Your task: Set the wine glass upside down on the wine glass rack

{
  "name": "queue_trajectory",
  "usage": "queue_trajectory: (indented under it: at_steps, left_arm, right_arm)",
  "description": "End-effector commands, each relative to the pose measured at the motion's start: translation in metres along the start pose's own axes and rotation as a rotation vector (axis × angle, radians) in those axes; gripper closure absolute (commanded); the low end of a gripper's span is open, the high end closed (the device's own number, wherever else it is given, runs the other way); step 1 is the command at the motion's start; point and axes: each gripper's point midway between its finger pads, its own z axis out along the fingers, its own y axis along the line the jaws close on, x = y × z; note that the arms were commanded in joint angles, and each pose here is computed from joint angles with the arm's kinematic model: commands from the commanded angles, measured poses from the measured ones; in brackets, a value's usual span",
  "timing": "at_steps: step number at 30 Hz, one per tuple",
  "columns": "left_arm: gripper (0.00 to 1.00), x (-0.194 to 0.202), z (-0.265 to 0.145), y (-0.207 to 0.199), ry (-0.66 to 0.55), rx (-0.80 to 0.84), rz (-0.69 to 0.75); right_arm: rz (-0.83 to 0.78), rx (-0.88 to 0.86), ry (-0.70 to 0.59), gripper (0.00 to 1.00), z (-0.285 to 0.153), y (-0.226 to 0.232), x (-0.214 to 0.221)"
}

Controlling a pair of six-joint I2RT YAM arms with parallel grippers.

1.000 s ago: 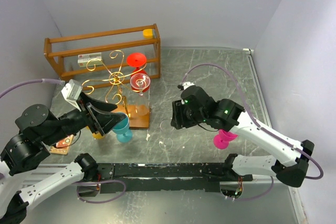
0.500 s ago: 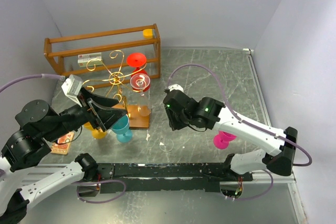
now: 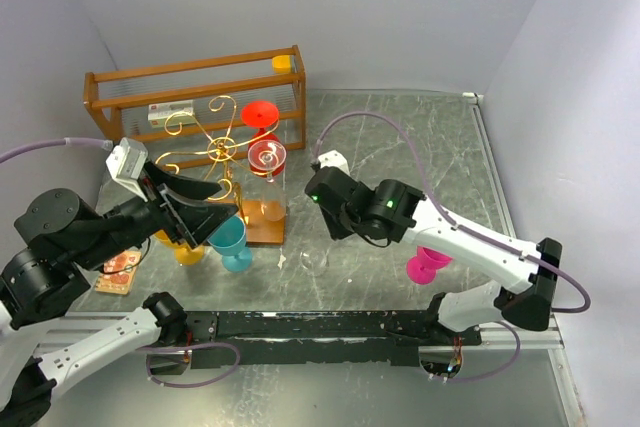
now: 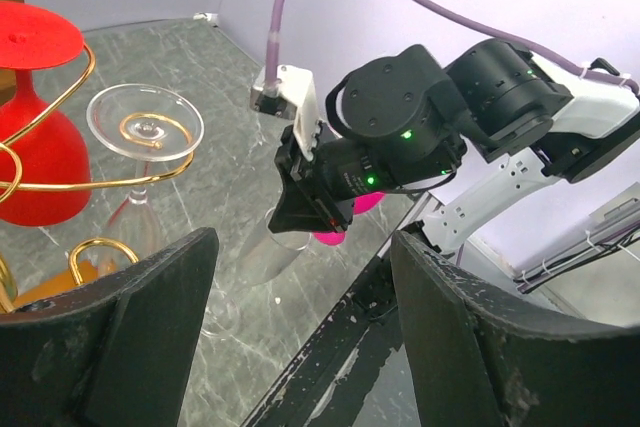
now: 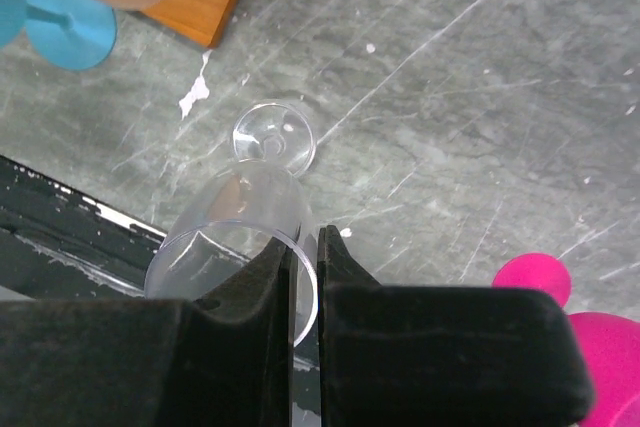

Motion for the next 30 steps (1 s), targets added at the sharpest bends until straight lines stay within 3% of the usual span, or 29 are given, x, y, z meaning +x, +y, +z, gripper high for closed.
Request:
queue_trajectory:
  at_steps: [1,9,19,24,30]
  left_arm:
    - [0.19,-0.018,0.004,-0.002,-0.052,-0.015,-0.033]
    - [0.21,-0.051,0.020,-0.048,-0.087,0.187,-0.076]
    - [0.20,-0.067,0.067,-0.066,-0.086,0.291,-0.136]
    - [0.13,-0.072,0.082,-0.064,-0.136,0.301,-0.173]
    - [0.13,-0.081,0.094,-0.061,-0.201,0.310,-0.217]
  right_arm:
    - [0.018,0.052,-0.131,1.00,-0.026,-0.017,-0.028]
    - [0.140,0.151,-0.359,1.00,-0.070,-0.053,-0.065]
    - [0.324,0.083,-0.678,1.00,-0.137,-0.074,-0.113]
    - [0.350,-0.022,-0.790,1.00,-0.163,-0.070,-0.127]
    - [0.411,-0.166,-0.975,1.00,-0.203,-0.070,-0.141]
